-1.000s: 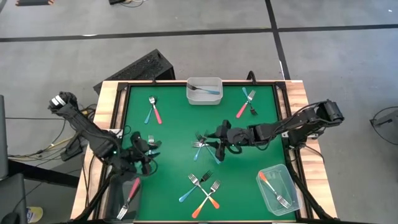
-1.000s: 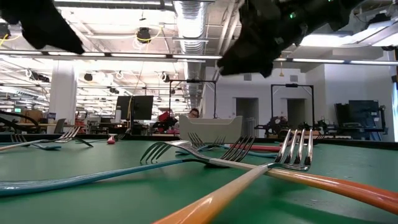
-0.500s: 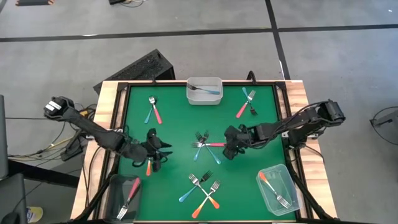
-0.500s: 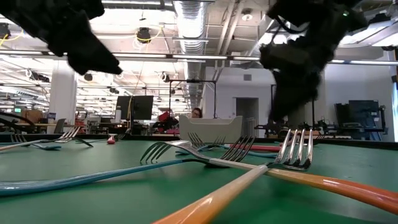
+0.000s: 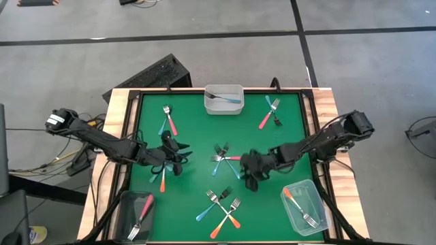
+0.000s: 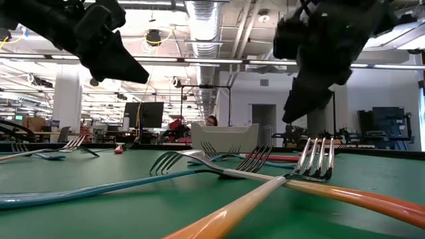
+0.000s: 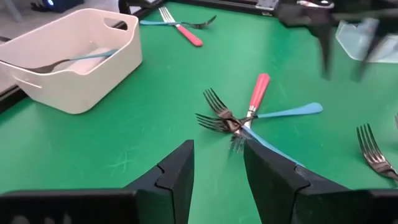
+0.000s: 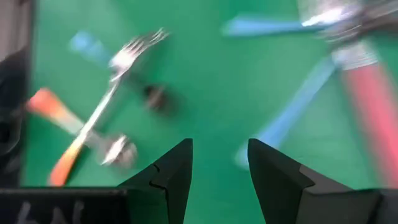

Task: Sort silverware by color (type)
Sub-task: Put the bottom orange fork into the transparent bin

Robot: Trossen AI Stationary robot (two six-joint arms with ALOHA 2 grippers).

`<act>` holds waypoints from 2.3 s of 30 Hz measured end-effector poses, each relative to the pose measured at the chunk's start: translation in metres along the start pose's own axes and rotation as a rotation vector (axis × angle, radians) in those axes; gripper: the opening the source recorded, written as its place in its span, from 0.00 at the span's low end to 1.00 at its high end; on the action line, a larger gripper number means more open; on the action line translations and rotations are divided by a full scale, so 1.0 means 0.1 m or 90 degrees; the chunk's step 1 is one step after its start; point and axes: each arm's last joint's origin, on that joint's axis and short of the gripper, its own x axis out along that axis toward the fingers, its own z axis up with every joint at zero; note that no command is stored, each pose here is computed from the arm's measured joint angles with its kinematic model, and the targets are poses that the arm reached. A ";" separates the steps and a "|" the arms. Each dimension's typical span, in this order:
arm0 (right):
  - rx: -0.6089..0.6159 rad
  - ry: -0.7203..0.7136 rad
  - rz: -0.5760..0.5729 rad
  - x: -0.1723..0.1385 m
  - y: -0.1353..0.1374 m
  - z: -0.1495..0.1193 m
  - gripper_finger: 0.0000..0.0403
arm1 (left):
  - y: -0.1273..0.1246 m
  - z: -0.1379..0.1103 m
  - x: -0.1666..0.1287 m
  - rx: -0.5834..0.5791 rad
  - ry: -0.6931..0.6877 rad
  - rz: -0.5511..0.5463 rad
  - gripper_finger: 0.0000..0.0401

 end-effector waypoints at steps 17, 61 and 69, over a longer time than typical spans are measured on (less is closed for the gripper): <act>0.207 0.141 0.170 0.52 0.15 -0.25 0.49 | 0.00 -0.02 0.00 0.013 0.015 -0.006 0.32; 0.212 0.144 0.171 0.57 0.24 -0.32 0.39 | 0.00 -0.03 0.00 -0.017 0.021 -0.003 0.32; 0.168 0.139 0.192 0.56 0.20 -0.27 0.06 | 0.01 -0.03 0.00 -0.016 0.021 -0.002 0.32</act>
